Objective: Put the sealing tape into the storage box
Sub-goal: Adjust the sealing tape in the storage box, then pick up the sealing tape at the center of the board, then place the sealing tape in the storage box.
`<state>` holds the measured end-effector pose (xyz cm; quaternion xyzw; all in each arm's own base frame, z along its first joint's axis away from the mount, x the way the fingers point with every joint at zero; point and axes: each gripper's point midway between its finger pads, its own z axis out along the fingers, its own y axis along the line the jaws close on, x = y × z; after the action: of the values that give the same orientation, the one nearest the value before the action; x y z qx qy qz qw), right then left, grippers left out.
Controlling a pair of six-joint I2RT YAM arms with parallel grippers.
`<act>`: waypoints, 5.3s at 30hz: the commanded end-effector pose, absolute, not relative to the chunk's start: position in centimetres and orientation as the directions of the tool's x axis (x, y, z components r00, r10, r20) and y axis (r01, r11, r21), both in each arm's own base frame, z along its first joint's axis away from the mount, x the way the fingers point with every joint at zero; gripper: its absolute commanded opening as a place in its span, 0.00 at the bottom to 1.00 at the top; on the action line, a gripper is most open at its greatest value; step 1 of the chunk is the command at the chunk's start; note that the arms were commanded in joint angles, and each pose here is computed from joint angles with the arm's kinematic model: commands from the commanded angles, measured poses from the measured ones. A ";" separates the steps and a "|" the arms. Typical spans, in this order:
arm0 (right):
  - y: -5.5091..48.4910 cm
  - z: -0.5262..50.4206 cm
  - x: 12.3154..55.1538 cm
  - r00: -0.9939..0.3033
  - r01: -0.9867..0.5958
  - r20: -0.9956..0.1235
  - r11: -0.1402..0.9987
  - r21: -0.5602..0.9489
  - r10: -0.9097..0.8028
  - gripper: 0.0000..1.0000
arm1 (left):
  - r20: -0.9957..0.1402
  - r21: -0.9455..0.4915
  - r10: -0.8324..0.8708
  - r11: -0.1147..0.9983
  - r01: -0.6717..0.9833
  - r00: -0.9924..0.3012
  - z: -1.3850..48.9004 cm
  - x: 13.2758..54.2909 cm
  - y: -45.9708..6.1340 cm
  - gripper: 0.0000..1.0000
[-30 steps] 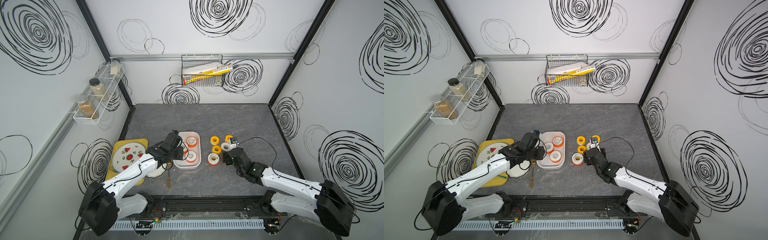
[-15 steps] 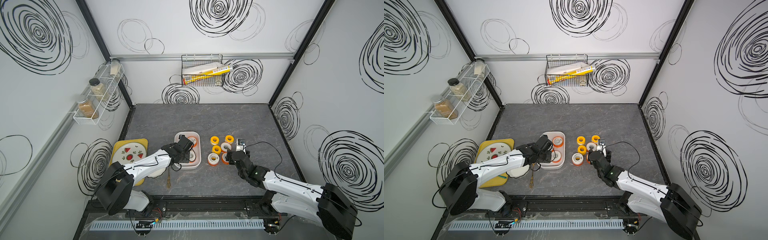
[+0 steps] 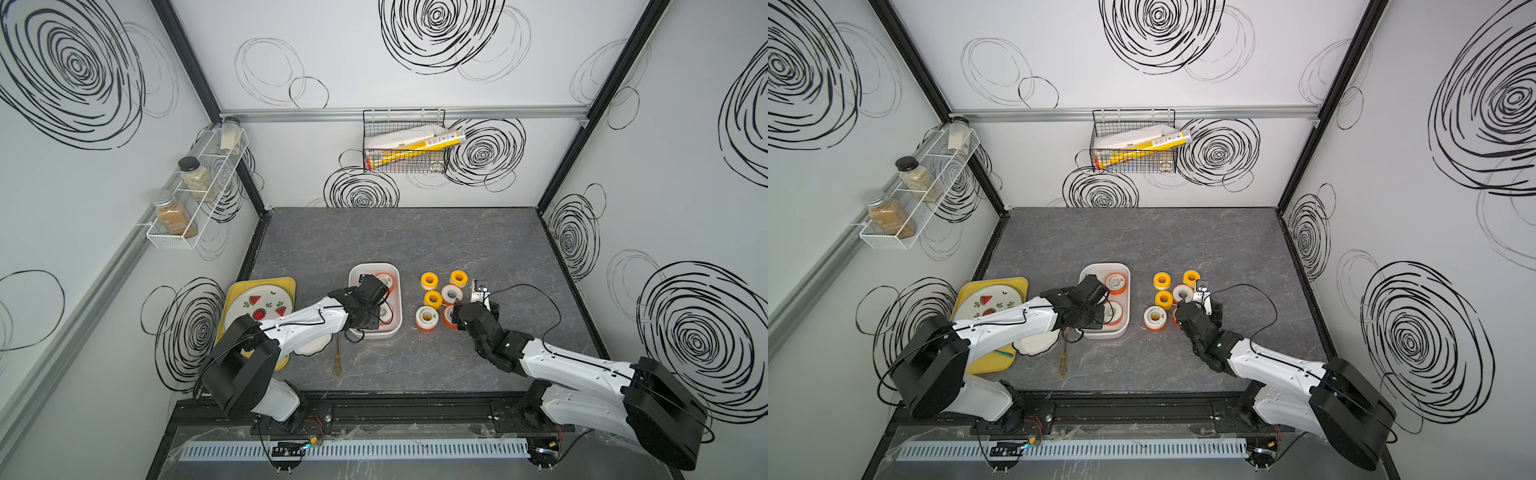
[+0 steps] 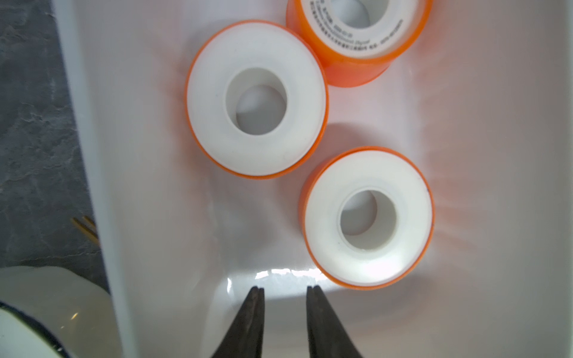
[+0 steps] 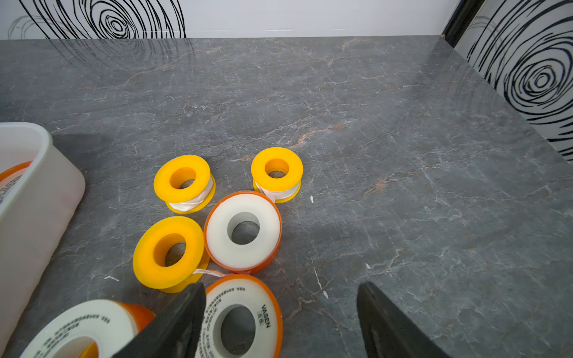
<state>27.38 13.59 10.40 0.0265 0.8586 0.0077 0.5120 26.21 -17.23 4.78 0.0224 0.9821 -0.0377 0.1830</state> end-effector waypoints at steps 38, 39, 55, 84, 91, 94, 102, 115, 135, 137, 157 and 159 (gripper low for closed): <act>14.0 10.4 28.2 -0.473 0.053 -0.880 0.998 0.026 0.048 0.82 | -0.419 -0.123 0.032 0.988 0.092 -0.907 7.1 29.2 -19.9 0.38; 14.1 10.6 28.2 -0.470 0.048 -0.881 0.998 0.027 0.046 0.83 | -0.430 -0.130 0.030 0.987 0.095 -0.902 7.8 29.1 -19.8 0.39; 21.6 10.8 27.1 -0.632 -0.317 -0.759 0.946 0.065 -0.159 0.96 | -0.725 -0.206 -0.134 0.978 0.027 -0.675 20.0 26.5 -11.2 0.58; 26.3 3.7 25.5 -0.740 -0.448 -0.548 0.894 -0.031 -0.390 0.96 | -0.791 -0.259 -0.196 0.965 0.026 -0.580 22.3 25.9 -9.8 0.72; 26.6 3.2 25.5 -0.749 -0.445 -0.539 0.895 -0.020 -0.385 0.86 | -0.793 -0.261 -0.205 0.965 0.015 -0.573 22.4 26.0 -9.5 0.73; 26.6 3.6 25.6 -0.748 -0.439 -0.547 0.898 -0.016 -0.376 0.82 | -0.791 -0.260 -0.206 0.965 0.013 -0.577 22.3 26.1 -9.5 0.73; 26.4 4.4 25.6 -0.746 -0.431 -0.558 0.902 -0.011 -0.363 0.69 | -0.784 -0.258 -0.202 0.966 0.011 -0.586 22.0 26.2 -9.5 0.73; 26.4 8.4 25.6 -0.720 -0.433 -0.609 0.901 0.019 -0.333 0.66 | -0.786 -0.260 -0.206 0.966 0.009 -0.582 22.1 26.2 -9.4 0.73; 36.3 13.7 26.2 -0.651 -0.596 -0.657 0.791 0.135 -0.379 0.65 | -0.807 -0.260 -0.261 0.963 -0.077 -0.530 23.1 26.2 -7.1 0.73; 37.9 13.4 25.9 -0.655 -0.615 -0.650 0.772 0.162 -0.385 0.65 | -0.808 -0.261 -0.267 0.961 -0.087 -0.524 23.2 26.3 -6.8 0.73; 44.7 8.0 24.8 -0.647 -0.668 -0.580 0.734 0.118 -0.495 0.66 | -0.813 -0.271 -0.280 0.958 -0.095 -0.510 23.5 26.1 -6.4 0.74; 44.8 7.8 24.9 -0.646 -0.668 -0.580 0.735 0.116 -0.496 0.66 | -0.816 -0.272 -0.281 0.958 -0.092 -0.505 23.6 26.1 -6.4 0.74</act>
<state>24.77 44.50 7.64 -0.3249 0.8924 0.1709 0.2623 25.82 -6.81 22.85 -0.0971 0.8735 -0.0951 0.4674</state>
